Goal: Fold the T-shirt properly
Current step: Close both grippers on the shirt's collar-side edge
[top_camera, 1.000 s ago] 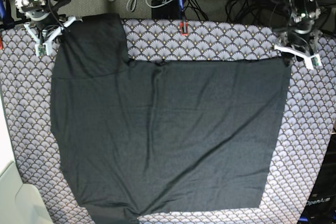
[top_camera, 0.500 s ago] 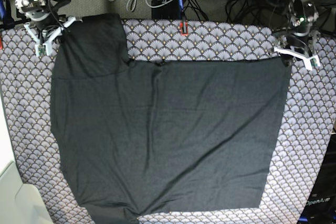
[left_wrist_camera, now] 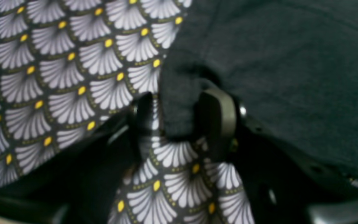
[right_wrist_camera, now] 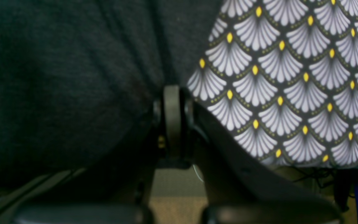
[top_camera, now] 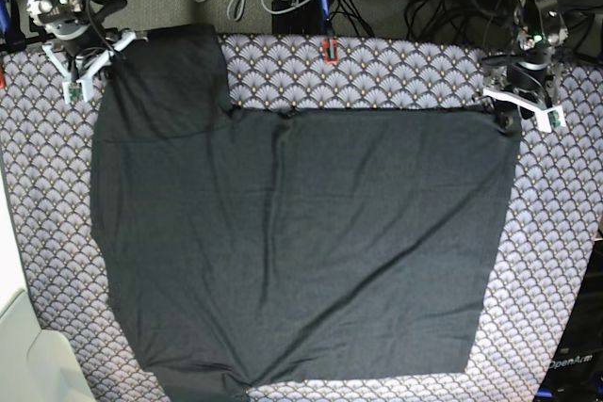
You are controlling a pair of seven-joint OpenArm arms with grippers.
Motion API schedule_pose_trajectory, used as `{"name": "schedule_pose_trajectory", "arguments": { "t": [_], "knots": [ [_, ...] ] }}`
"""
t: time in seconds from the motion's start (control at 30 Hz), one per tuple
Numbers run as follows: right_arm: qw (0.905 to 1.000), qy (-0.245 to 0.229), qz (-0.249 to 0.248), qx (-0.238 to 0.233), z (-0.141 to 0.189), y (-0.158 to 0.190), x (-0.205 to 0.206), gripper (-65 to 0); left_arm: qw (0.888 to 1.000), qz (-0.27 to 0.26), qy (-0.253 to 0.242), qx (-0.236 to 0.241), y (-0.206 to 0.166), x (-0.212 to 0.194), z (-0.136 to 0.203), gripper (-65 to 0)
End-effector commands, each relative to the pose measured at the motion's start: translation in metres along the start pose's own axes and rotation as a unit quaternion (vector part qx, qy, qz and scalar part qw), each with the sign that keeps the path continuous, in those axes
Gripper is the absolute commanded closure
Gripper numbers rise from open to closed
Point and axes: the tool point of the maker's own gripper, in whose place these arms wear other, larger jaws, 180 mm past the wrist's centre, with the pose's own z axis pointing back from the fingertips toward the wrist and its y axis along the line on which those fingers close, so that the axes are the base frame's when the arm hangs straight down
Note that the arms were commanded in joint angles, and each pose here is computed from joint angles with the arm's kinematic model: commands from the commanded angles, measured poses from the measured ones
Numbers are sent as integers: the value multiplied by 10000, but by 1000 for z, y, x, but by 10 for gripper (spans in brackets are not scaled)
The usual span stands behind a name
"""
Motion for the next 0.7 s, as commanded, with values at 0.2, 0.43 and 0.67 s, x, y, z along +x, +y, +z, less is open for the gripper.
{"name": "schedule_pose_trajectory", "arguments": {
  "t": [0.2,0.43,0.67],
  "knots": [
    [9998,-174,36,-60,4,-5,9,0,9999,-22,99,-56,-1,-3,1,-134],
    [9998,-167,50,-67,4,-6,9,0,9999,-22,114,-51,-1,-4,1,-5],
    [9991,-328,214,-189,5,-19,26,0,9998,-53,-100,-162,-12,10,9,-4]
  ]
}}
